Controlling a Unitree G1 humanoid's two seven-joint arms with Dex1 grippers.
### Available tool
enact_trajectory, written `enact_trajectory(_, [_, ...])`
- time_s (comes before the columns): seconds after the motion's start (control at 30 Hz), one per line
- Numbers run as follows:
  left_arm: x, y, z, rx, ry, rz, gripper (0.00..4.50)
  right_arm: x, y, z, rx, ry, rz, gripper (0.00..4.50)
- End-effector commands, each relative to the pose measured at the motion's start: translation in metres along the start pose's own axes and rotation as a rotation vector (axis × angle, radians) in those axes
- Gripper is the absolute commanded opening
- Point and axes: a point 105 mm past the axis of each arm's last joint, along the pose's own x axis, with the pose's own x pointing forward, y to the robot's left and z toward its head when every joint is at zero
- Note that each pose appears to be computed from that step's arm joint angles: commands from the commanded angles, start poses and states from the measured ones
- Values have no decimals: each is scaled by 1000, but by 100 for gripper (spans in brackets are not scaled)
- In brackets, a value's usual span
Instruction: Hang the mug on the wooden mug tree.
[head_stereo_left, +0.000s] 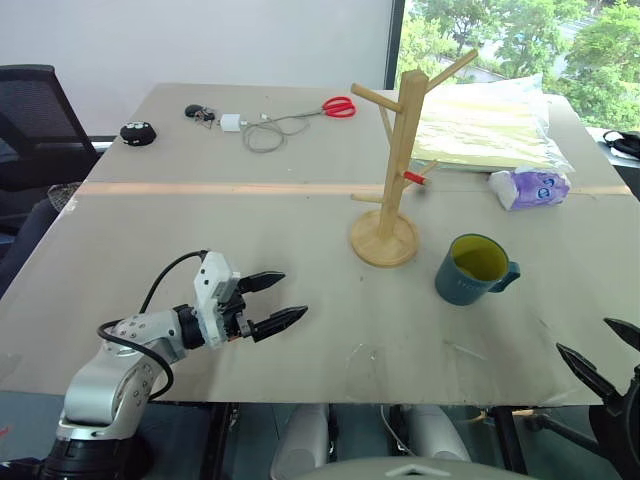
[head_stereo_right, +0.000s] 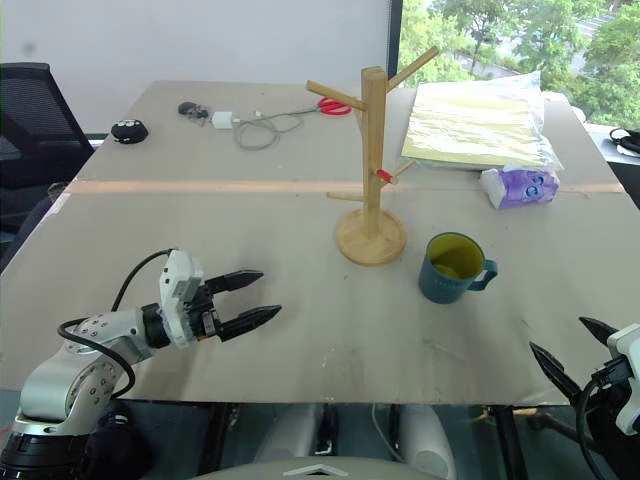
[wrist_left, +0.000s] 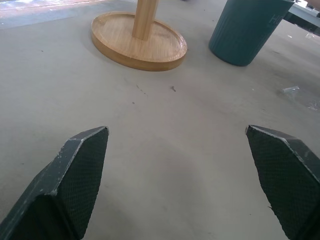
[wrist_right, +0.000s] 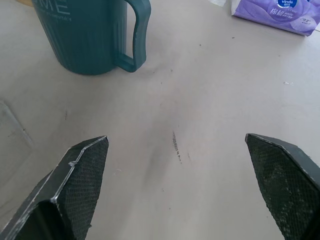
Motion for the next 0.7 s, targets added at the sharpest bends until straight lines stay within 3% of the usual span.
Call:
enact_trajectory(0.03, [0,-4,20,47,-45,-40,450,8,5,12,-12,-51,-15,443])
enact_trajectory(0.2, [3,-26,46,102,-97,-209,450,41,26,23,53,-78,-64,443])
enact_trajectory(0.7, [-5,-56,54,156,-101,-365,450,83,31,19,169,-105,-216,443])
